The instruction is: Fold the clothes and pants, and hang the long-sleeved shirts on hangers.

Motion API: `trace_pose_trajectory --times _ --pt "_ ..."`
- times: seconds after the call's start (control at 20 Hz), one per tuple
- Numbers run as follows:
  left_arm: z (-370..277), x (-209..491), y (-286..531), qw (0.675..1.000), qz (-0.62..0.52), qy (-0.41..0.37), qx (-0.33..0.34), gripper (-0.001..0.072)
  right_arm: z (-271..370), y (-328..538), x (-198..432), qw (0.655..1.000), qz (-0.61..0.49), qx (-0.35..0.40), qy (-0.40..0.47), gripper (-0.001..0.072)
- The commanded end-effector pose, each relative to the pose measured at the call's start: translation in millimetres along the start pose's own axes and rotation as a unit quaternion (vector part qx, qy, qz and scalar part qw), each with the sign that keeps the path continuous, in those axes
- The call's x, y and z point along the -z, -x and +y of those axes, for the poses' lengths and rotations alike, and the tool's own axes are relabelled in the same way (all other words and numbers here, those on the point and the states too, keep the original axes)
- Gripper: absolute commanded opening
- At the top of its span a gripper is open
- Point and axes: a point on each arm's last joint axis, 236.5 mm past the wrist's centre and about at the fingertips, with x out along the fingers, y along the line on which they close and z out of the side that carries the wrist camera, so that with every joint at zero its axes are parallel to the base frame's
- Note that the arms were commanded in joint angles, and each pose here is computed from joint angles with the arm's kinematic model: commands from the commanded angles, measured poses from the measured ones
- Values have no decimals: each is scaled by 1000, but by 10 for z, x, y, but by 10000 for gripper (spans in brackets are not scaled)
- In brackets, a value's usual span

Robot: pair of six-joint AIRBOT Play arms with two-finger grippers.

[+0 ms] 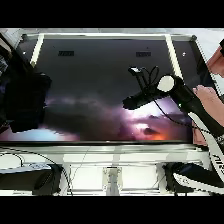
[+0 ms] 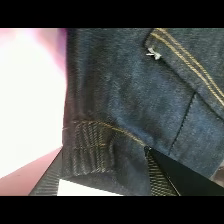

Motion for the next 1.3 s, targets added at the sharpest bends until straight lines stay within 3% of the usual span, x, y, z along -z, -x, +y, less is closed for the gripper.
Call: trace_pose_trajectory --times 0.0,0.3,0.55,0.65,0.75,1.0,1.1,1.25 --pt "-73 -39 -42 1000 -3 -13 1 572 4 -2 0 1000 0 0 1 13" --pt "-49 72 -178 1000 23 -7 9 566 7 -2 1 1000 0 -1 0 13" --pt "4 88 -177 1000 27 -13 -2 433 14 -2 0 1000 0 -2 -1 13" --pt "-8 82 -177 1000 26 -12 1 210 14 -2 -1 1000 0 -2 -1 13" --pt "-107 25 -154 1000 16 -2 19 56 14 -2 -1 1000 0 -2 -1 13" --pt "-777 -452 271 994 -46 -26 91 52 19 -2 -6 1000 -1 -3 -1 13" --pt "-1331 -650 560 988 -61 -77 122 51 55 -1 -13 1000 -3 -11 -4 13" --pt "-2475 -574 980 962 -45 -213 167 51 64 28 -30 1000 -7 -10 9 13"
